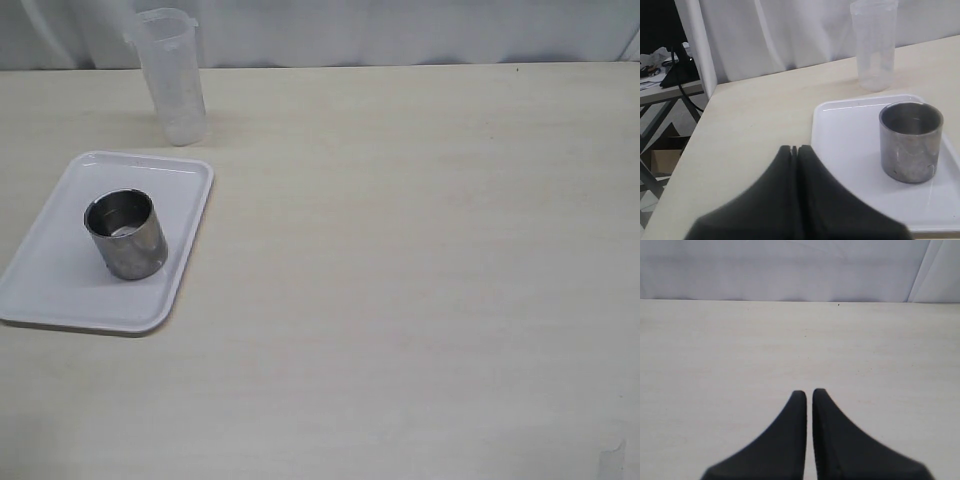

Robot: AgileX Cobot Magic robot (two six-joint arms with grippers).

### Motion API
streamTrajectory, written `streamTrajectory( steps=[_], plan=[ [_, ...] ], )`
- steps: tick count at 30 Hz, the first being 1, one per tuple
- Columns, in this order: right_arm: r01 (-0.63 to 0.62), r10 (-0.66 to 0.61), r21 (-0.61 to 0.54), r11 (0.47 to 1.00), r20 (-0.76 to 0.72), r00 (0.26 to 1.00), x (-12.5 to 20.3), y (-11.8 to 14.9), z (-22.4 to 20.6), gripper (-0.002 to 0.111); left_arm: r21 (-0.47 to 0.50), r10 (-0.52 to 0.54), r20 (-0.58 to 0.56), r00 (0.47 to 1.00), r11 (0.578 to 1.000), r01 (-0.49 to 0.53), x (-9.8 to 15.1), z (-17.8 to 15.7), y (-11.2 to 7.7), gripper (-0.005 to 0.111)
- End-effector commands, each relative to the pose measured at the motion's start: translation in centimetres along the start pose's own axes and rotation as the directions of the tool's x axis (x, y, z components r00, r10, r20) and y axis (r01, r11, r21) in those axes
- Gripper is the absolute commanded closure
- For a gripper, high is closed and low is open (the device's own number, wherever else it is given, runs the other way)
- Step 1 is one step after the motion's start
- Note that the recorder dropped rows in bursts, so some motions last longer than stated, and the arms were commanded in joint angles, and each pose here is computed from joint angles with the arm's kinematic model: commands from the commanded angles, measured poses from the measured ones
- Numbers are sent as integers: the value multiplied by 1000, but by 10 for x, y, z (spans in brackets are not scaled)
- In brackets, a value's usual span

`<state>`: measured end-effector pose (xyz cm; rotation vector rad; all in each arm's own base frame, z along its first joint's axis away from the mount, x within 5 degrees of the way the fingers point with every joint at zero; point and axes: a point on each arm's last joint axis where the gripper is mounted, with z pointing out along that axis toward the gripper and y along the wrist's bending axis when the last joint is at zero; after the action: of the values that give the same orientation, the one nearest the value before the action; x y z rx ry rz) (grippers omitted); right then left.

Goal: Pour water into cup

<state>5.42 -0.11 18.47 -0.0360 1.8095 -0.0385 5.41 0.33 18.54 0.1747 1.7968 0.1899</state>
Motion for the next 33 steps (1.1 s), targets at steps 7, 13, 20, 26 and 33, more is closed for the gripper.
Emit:
streamTrajectory(
  steps=[7,13,20,26,33],
  plan=[
    [5,-5,-4,1000,4,1000,1,0,0,104,9,-45,2,999,999,45,1,0,-1,107],
    [5,-5,-4,1000,4,1000,1,0,0,104,13,-56,3,998,998,56,1,0,-1,107],
    [5,-5,-4,1000,4,1000,1,0,0,104,21,-54,4,999,998,54,1,0,-1,107],
    [5,-5,-4,1000,4,1000,1,0,0,104,21,-54,4,999,998,54,1,0,-1,107],
    [5,-5,-4,1000,4,1000,1,0,0,104,21,-54,4,999,998,54,1,0,-1,107]
  ],
)
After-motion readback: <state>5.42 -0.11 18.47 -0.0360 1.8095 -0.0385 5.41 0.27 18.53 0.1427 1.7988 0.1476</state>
